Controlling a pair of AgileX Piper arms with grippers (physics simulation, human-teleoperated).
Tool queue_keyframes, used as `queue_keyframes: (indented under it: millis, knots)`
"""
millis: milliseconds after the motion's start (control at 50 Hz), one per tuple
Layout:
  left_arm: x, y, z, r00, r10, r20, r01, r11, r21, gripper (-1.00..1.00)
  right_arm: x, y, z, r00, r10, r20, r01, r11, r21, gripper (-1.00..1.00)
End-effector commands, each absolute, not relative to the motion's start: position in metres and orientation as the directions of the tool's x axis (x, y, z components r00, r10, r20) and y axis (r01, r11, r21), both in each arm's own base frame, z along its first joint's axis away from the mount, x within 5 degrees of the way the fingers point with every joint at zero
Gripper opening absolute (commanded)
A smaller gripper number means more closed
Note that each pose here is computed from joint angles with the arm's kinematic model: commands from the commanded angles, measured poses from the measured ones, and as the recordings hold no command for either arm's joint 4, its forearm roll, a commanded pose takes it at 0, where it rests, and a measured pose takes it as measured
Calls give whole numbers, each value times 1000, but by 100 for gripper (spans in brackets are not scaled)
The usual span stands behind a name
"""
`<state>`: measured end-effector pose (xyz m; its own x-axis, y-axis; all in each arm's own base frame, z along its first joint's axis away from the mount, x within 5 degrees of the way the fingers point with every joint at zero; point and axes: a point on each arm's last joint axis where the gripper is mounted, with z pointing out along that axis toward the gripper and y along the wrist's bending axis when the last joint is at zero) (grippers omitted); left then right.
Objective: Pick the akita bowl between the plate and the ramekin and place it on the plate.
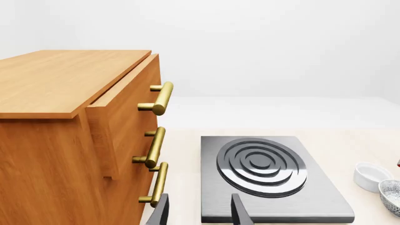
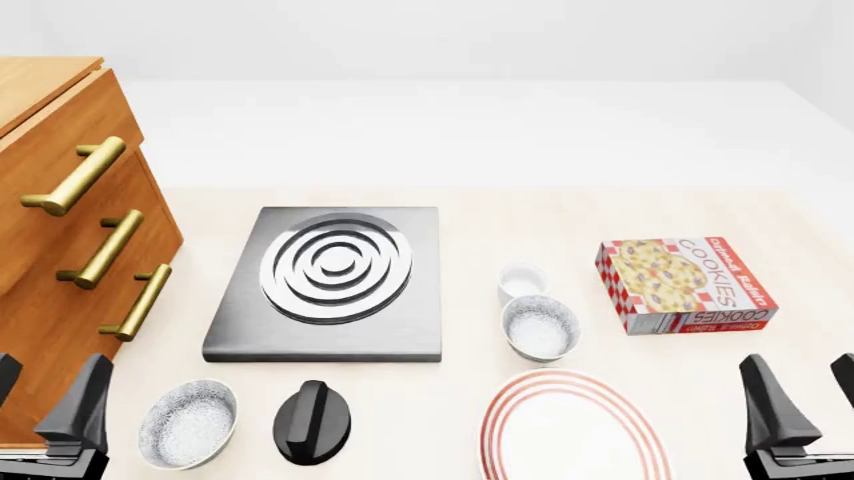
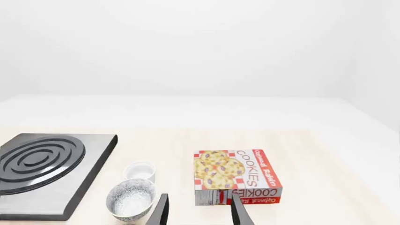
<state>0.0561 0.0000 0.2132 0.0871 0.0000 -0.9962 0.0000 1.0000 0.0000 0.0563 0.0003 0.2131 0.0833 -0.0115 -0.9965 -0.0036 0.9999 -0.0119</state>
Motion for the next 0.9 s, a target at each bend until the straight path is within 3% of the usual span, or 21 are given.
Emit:
queue_keyframes:
  millis: [20,240,540,640,900]
  knots:
    - [56,0,213,87,0,-996,0,1000,0,100,56,1,218,107,-32,-994,-12,999,-33,100]
    - [56,0,213,87,0,-996,0,1000,0,100,54,3,223,99,-62,-993,-50,996,-67,100]
    - [56,0,213,87,0,-996,0,1000,0,100,20,2,314,174,-62,-983,-65,995,-74,100]
    - [56,0,213,87,0,-996,0,1000,0,100,19,2,352,148,-39,-988,-106,993,-55,100]
    - [56,0,213,87,0,-996,0,1000,0,100,30,2,439,97,-158,-983,-54,985,-164,100]
